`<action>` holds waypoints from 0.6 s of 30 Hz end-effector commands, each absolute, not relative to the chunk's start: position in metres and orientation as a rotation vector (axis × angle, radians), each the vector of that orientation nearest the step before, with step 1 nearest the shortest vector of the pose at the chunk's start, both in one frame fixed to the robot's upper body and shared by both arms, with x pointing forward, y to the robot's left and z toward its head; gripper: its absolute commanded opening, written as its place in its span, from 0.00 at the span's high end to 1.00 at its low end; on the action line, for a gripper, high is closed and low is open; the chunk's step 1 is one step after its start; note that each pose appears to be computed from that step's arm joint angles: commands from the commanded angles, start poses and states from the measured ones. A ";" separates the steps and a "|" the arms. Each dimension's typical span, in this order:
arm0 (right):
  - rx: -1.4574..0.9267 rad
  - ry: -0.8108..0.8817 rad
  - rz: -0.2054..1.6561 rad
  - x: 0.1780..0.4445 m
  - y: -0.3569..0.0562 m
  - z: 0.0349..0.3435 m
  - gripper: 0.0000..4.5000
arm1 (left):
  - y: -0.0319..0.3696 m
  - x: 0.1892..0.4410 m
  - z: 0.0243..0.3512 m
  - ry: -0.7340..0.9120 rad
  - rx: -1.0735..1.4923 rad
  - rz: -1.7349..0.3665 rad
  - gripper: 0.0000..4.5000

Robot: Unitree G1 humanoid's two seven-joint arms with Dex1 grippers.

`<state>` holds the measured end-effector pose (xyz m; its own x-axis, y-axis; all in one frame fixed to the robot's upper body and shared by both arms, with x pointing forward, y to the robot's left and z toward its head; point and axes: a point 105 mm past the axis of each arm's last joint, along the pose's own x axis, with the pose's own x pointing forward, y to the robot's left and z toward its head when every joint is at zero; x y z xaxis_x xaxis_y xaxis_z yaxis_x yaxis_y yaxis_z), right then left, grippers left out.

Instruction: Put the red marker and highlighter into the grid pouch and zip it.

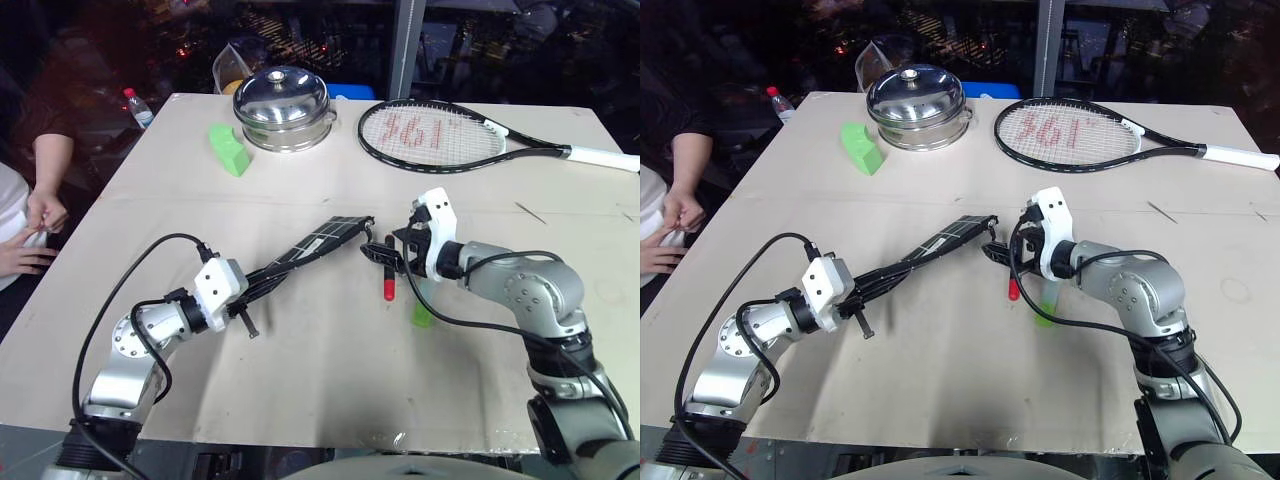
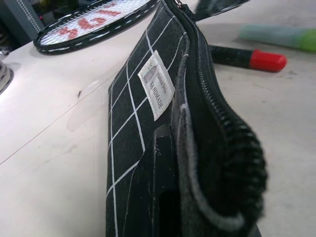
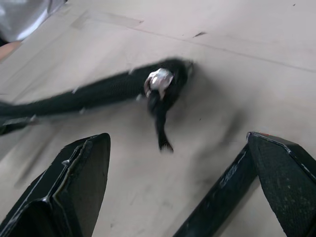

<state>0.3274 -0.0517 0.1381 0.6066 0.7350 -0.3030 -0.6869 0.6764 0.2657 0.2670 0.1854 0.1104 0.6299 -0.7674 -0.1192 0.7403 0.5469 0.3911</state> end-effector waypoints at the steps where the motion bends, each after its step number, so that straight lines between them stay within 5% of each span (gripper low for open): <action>1: 0.085 0.372 0.838 0.336 -0.043 0.143 0.29 | 0.179 0.263 0.122 -0.117 0.471 -0.920 1.00; 7: 0.041 0.358 0.841 0.343 -0.043 0.144 0.96 | 0.173 0.260 0.125 -0.135 0.501 -0.947 1.00; 18: 0.028 0.379 1.051 0.309 -0.029 0.163 0.98 | 0.168 0.283 0.132 -0.167 0.501 -0.858 1.00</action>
<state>0.3158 -0.0334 0.1471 0.4669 0.8200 -0.3311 -0.8084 0.5475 0.2161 0.2804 0.1685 0.1273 0.6378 -0.7665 -0.0756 0.6992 0.5350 0.4742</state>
